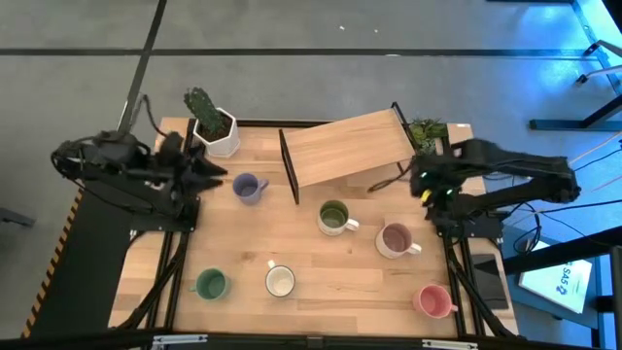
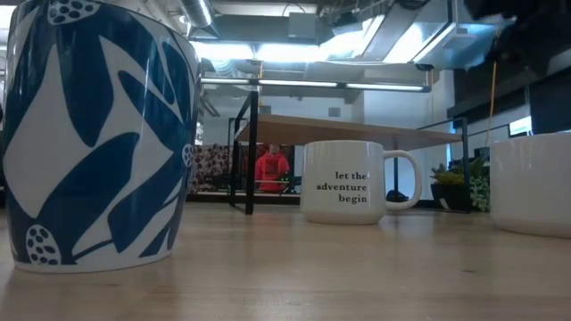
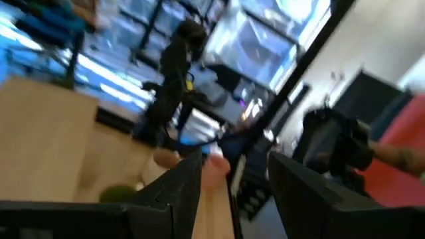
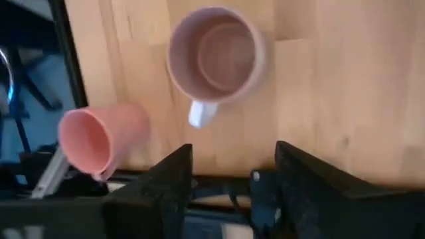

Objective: Place coffee mugs
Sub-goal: Put the white-brown mug on the shelf

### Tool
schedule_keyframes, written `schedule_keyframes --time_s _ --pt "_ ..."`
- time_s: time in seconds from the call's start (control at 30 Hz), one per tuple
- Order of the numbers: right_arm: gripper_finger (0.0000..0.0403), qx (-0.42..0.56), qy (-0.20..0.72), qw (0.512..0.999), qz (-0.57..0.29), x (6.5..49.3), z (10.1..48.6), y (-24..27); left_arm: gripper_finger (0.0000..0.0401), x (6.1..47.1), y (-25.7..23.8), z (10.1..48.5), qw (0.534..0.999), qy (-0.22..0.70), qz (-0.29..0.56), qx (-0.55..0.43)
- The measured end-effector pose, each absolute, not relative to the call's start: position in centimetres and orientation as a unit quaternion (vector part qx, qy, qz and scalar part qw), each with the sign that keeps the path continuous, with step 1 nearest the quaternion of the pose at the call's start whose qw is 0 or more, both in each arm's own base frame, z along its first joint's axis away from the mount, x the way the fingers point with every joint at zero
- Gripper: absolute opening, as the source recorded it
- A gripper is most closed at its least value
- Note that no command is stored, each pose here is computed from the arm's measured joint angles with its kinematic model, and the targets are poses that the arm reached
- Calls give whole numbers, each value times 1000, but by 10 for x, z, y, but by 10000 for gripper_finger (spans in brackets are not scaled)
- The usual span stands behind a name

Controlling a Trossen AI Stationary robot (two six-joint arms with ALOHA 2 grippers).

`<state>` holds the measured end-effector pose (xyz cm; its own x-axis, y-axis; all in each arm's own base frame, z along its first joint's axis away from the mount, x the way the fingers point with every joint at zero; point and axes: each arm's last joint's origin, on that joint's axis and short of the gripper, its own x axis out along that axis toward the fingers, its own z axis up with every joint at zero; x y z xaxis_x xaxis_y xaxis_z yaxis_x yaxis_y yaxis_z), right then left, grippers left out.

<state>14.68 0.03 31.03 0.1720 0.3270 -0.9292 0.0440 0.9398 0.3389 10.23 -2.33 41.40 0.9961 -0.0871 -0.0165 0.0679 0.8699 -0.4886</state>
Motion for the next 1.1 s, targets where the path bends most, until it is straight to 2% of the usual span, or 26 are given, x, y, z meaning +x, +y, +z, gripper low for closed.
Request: schedule_keyframes --time_s 0.13,0.27,0.43,0.77,1.03,1.1 --pt "235 100 641 761 2 155 282 5 180 112 -26 410 967 38 -38 -249" --pt "238 73 618 781 -46 150 287 14 181 112 -26 411 968 34 -33 -246" --pt "239 88 581 809 -10 146 296 25 179 110 -24 414 967 11 -13 -254" --pt "239 86 604 792 -11 153 283 29 179 110 -21 412 968 9 43 -247" --pt "239 79 627 775 -14 160 263 30 179 110 -20 412 968 10 44 -248" --pt "239 82 617 783 -10 166 256 31 179 110 -20 412 968 10 44 -248"
